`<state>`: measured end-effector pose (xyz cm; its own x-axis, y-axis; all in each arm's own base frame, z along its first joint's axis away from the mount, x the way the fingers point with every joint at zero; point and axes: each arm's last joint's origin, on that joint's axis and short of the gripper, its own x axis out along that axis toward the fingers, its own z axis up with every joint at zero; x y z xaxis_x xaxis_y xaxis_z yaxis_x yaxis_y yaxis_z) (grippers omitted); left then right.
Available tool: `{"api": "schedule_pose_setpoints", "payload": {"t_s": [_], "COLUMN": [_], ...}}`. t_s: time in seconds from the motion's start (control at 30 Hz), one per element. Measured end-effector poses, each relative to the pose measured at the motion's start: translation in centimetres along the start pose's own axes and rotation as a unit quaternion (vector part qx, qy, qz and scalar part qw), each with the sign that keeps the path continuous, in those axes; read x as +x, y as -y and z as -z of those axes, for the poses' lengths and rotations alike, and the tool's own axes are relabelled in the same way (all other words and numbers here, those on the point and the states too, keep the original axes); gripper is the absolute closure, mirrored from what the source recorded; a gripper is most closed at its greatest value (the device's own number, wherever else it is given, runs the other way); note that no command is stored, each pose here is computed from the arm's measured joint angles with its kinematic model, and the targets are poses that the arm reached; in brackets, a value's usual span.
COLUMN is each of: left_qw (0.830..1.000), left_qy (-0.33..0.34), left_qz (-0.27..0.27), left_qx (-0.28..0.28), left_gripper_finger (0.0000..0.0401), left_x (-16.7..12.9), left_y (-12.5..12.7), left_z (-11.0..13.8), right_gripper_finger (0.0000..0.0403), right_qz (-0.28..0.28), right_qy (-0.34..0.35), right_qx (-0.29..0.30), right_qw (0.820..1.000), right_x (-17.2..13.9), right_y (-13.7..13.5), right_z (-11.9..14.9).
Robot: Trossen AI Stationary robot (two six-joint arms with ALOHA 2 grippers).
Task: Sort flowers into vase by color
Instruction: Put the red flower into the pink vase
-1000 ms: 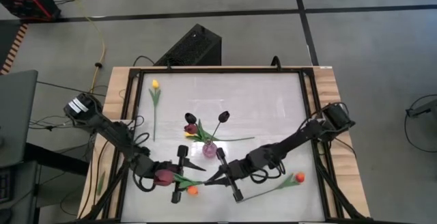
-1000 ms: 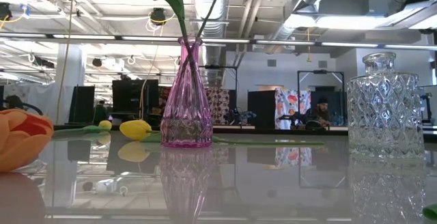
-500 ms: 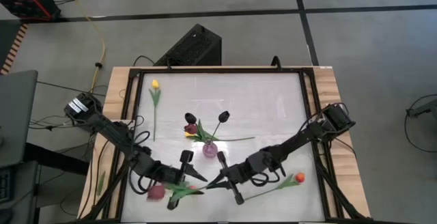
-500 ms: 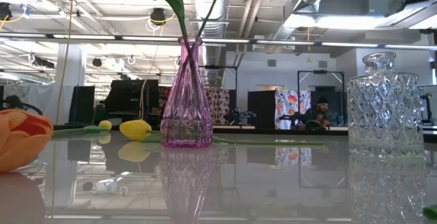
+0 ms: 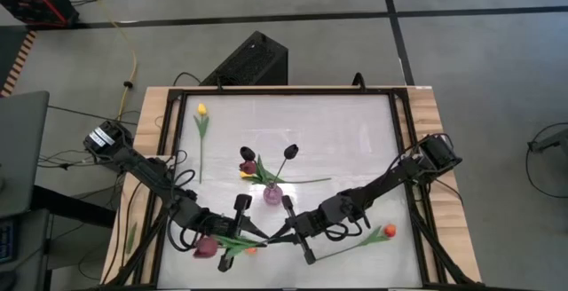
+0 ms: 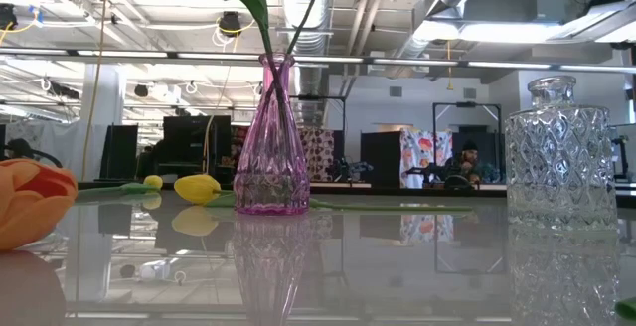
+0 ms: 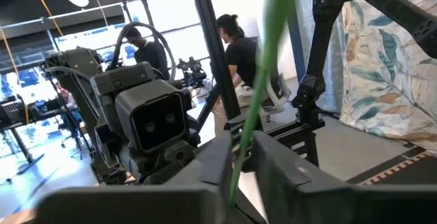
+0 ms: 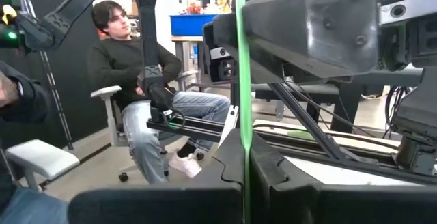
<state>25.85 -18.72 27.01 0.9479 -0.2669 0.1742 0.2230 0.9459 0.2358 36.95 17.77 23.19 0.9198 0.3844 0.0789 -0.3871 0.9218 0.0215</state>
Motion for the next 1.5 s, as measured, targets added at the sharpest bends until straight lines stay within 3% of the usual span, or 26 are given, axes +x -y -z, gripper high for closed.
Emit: {"api": "schedule_pose_setpoints", "payload": {"t_s": [0.13,0.3,0.5,0.63,0.77,0.93,1.07,1.23,1.5], "left_qw": [1.0,1.0,0.998,0.995,0.992,0.988,0.978,0.955,0.942], "left_qy": [0.0,-0.002,-0.021,-0.047,-0.054,-0.08,-0.146,-0.209,-0.223], "left_qz": [-0.003,-0.009,-0.05,-0.077,-0.103,-0.113,-0.138,-0.199,-0.239], "left_qx": [-0.007,-0.024,-0.038,-0.051,-0.054,-0.062,-0.062,-0.068,-0.07], "left_gripper_finger": [0.0394,0.0399,0.0401,0.0401,0.0401,0.0401,0.0401,0.0401,0.0401], "left_x": [0.1,0.2,-0.4,-1.2,-2.0,-2.1,-1.2,-0.5,0.5], "left_y": [-0.3,-0.6,-1.5,-2.2,-3.0,-4.1,-5.2,-6.8,-8.7], "left_z": [0.1,0.2,-0.8,-1.6,-2.6,-3.6,-4.9,-5.6,-4.2], "right_gripper_finger": [0.0365,0.0336,0.029,0.025,0.0226,0.0219,0.0223,0.0229,0.0232], "right_qz": [0.005,0.012,0.013,0.014,0.032,0.099,0.136,0.141,0.139], "right_qy": [0.0,-0.018,-0.041,-0.11,-0.222,-0.311,-0.344,-0.343,-0.342], "right_qx": [0.021,0.03,0.02,0.012,0.05,0.088,0.089,0.083,0.079], "right_qw": [1.0,0.999,0.999,0.994,0.973,0.941,0.925,0.925,0.926], "right_x": [0.0,0.0,-0.3,-1.4,-3.3,-5.0,-5.6,-5.7,-5.6], "right_y": [0.4,1.0,1.0,0.9,1.0,1.2,1.1,0.7,0.6], "right_z": [0.0,0.3,-0.1,-1.2,-1.4,-0.9,-0.2,-0.2,-0.2]}}
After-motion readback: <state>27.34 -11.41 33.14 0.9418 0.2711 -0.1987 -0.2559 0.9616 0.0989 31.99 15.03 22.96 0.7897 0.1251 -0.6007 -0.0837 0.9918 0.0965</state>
